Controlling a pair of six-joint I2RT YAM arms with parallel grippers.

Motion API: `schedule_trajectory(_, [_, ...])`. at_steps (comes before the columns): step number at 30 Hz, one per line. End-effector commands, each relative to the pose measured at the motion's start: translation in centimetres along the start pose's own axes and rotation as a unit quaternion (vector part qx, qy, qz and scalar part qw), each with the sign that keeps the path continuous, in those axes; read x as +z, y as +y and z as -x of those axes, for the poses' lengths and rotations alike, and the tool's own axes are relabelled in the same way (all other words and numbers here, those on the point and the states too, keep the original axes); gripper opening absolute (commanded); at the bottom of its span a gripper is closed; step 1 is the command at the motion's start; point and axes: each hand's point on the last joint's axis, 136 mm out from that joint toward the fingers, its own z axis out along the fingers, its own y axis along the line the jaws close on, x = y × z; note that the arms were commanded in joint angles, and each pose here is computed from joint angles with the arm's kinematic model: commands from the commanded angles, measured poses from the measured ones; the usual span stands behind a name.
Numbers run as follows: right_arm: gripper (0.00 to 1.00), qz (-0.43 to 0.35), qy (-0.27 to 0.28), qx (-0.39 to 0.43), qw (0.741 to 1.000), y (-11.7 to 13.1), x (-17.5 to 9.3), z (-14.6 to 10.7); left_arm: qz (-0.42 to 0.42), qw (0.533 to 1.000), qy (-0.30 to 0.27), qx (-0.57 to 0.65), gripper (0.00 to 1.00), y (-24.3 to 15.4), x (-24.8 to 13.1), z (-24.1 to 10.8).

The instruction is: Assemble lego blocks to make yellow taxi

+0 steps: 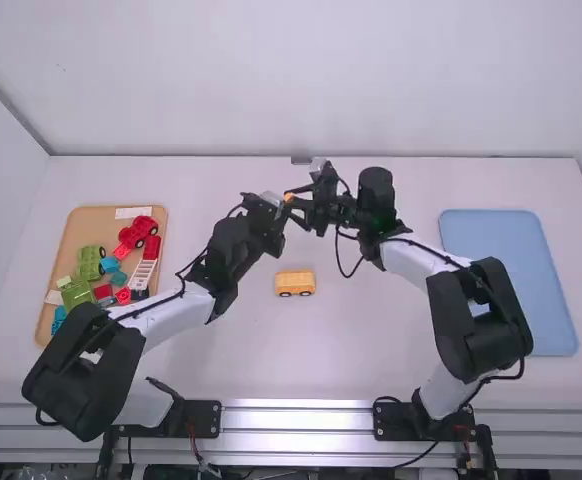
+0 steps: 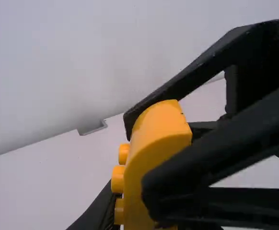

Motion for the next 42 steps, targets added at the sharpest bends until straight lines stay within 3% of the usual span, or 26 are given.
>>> schedule_trajectory(1, [0.36, 0.022, 0.008, 0.010, 1.000, 1.3, 0.1, -0.6, -0.017, 1.000, -0.024, 0.000, 0.02, -0.7, 0.2, 1.6])
schedule_trajectory(9, [0.34, 0.025, 0.009, 0.009, 1.000, 1.6, 0.3, -0.6, -0.019, 1.000, -0.023, 0.006, 0.02, -0.9, 0.2, 1.6])
schedule_trajectory(13, [0.27, 0.025, 0.008, 0.007, 1.000, 1.6, 0.3, -0.5, -0.018, 1.000, -0.023, 0.005, 0.10, -0.8, 0.2, 1.6])
schedule_trajectory(15, [0.24, 0.025, 0.008, 0.007, 1.000, 1.6, 0.3, -0.5, -0.019, 1.000, -0.022, 0.005, 0.19, -0.9, 0.2, 1.5])
schedule_trajectory(17, [0.22, 0.023, 0.006, 0.005, 1.000, 1.4, 0.2, -0.4, -0.016, 1.000, -0.021, 0.003, 0.49, -0.7, 0.2, 1.5])
schedule_trajectory(18, [0.22, 0.020, 0.004, 0.004, 1.000, 1.2, 0.0, -0.3, -0.015, 1.000, -0.021, -0.008, 0.99, -0.6, 0.2, 1.5])
schedule_trajectory(24, [0.14, 0.017, -0.007, -0.008, 1.000, -0.1, -1.5, 0.7, -0.017, 0.998, -0.001, -0.057, 0.99, -0.8, 0.2, 0.6])
schedule_trajectory(27, [0.19, 0.056, -0.003, -0.024, 0.998, 0.3, -2.8, 1.4, -0.020, 0.998, 0.004, -0.054, 0.99, -0.8, -0.1, 0.7])
schedule_trajectory(33, [0.16, 0.121, 0.008, -0.059, 0.991, 1.2, -4.6, 2.4, -0.158, 0.987, 0.027, -0.032, 0.99, -1.8, -1.2, 2.1])
schedule_trajectory(34, [0.15, 0.136, 0.009, -0.071, 0.988, 1.6, -4.8, 2.5, -0.228, 0.973, 0.036, -0.030, 0.99, -2.3, -2.2, 2.8])
schedule_trajectory(38, [0.15, 0.170, 0.008, -0.094, 0.981, 2.9, -4.7, 2.6, -0.379, 0.925, 0.018, -0.001, 0.99, -4.3, -4.4, 3.8])
schedule_trajectory(42, [0.15, 0.203, -0.001, -0.112, 0.973, 4.3, -4.7, 2.7, -0.441, 0.897, 0.013, -0.008, 0.99, -4.9, -5.0, 3.4])
